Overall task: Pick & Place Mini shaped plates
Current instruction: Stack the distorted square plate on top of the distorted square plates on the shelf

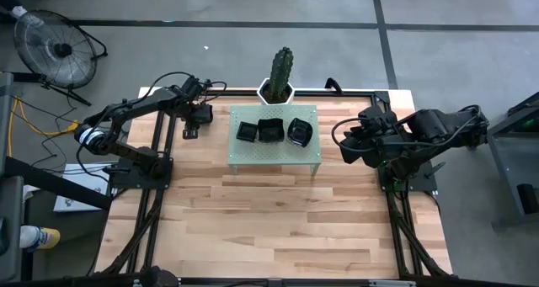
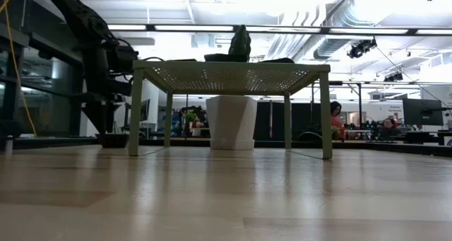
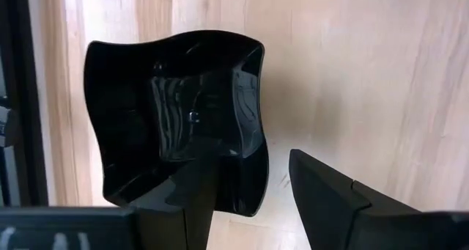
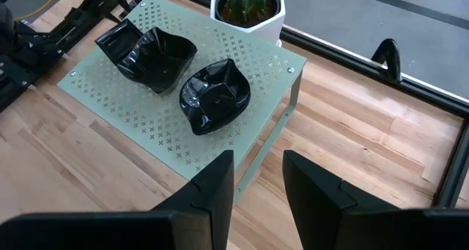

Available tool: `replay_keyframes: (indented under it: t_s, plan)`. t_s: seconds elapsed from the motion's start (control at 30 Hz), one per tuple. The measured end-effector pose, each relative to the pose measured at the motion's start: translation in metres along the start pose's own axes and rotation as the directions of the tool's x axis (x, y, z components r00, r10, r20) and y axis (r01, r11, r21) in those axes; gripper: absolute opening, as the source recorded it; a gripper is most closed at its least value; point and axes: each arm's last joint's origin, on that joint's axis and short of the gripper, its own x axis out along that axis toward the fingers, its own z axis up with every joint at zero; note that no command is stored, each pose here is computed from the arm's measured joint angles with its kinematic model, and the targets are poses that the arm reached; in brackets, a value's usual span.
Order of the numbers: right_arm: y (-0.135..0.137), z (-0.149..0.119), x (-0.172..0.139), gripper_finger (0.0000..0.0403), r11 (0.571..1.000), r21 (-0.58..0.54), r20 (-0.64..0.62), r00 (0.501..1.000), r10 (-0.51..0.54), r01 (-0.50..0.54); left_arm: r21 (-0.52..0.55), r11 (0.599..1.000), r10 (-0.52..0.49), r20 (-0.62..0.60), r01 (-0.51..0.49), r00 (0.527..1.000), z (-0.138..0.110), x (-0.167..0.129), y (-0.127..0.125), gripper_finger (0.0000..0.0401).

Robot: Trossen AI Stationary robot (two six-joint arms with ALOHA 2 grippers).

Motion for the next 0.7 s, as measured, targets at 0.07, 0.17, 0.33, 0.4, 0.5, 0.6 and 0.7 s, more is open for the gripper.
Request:
replay_keyframes:
  t_s: [0.07,0.17,0.33,0.4,0.5,0.6,0.7]
  plan:
    - [0.0,0.0,0.0,0.0114,1.0,0.0,0.0,1.0,0.0,0.0,0.0,1.0,-0.006,-0.001,0.006,1.0,0.0001,0.0011,0.0,0.0166]
    - [0.0002,0.0003,0.0,0.0114,1.0,0.002,0.007,1.0,0.0,0.0,-0.003,1.0,-0.022,-0.012,0.022,1.0,0.0001,0.0051,0.0001,0.0166]
    - [0.0003,0.0004,0.0,0.0114,1.0,0.003,0.01,1.0,0.0,0.0,-0.027,0.999,-0.019,-0.011,0.019,1.0,0.0011,0.0084,0.0015,0.0166]
    - [0.0003,0.0004,0.0,0.0114,1.0,0.003,0.01,1.0,0.001,-0.001,-0.028,1.0,-0.013,-0.006,0.013,1.0,0.0016,0.0084,0.0021,0.0166]
    - [0.0004,0.0004,0.0,0.0114,1.0,0.004,0.01,1.0,0.001,-0.001,-0.028,1.0,-0.015,-0.008,0.015,1.0,0.0015,0.0089,0.0021,0.0165]
    - [0.0005,0.0005,0.0,0.0114,1.0,0.004,0.011,1.0,0.002,-0.002,-0.028,0.999,-0.018,-0.011,0.018,1.0,0.0016,0.01,0.0022,0.0165]
    - [0.0005,0.0005,0.0,0.0114,1.0,0.004,0.012,1.0,0.001,-0.002,-0.028,0.999,-0.018,-0.01,0.017,1.0,0.0017,0.01,0.0023,0.0165]
